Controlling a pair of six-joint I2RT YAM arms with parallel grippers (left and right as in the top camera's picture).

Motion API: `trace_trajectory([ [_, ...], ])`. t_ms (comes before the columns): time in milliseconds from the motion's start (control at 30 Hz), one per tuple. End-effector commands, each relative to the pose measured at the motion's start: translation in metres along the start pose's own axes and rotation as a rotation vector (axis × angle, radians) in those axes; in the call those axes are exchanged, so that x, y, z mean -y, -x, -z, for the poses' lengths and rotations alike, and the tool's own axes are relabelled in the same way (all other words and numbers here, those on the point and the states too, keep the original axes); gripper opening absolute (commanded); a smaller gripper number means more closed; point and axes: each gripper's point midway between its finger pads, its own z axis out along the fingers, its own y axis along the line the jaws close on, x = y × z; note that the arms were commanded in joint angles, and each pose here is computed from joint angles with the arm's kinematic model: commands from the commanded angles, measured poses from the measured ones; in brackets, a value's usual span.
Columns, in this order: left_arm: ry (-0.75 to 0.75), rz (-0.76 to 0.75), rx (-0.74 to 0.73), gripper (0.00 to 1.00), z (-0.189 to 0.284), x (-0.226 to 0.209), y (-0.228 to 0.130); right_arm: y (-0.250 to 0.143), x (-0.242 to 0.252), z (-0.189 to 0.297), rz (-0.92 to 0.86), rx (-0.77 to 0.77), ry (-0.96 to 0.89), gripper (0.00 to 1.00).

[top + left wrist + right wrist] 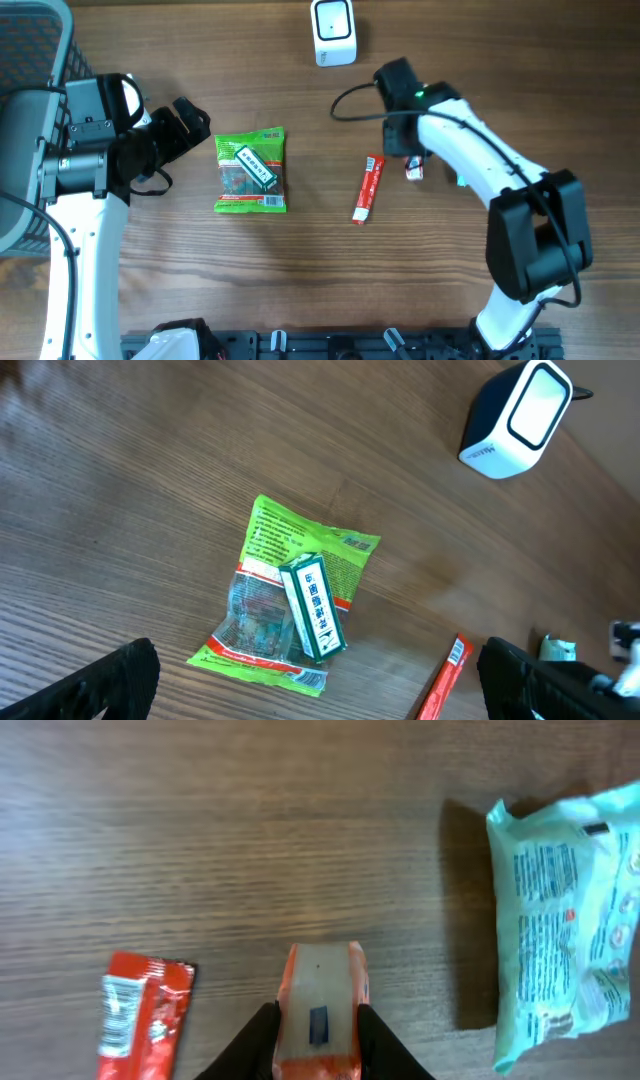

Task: Scan the item barcode

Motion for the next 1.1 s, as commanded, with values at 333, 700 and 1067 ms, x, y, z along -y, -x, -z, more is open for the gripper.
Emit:
trace_trajectory([
  [333, 0.002, -0.007, 0.015, 1.00, 0.002, 0.000, 0.005, 0.018, -0.026, 0.017, 0.091, 0.142, 0.079, 0.51],
  [700, 0.002, -0.007, 0.015, 1.00, 0.002, 0.000, 0.005, 0.003, -0.059, 0.048, 0.093, 0.089, 0.333, 0.50],
  [1067, 0.002, -0.007, 0.015, 1.00, 0.002, 0.000, 0.005, -0.052, -0.078, 0.017, -0.209, -0.141, 0.445, 0.04],
])
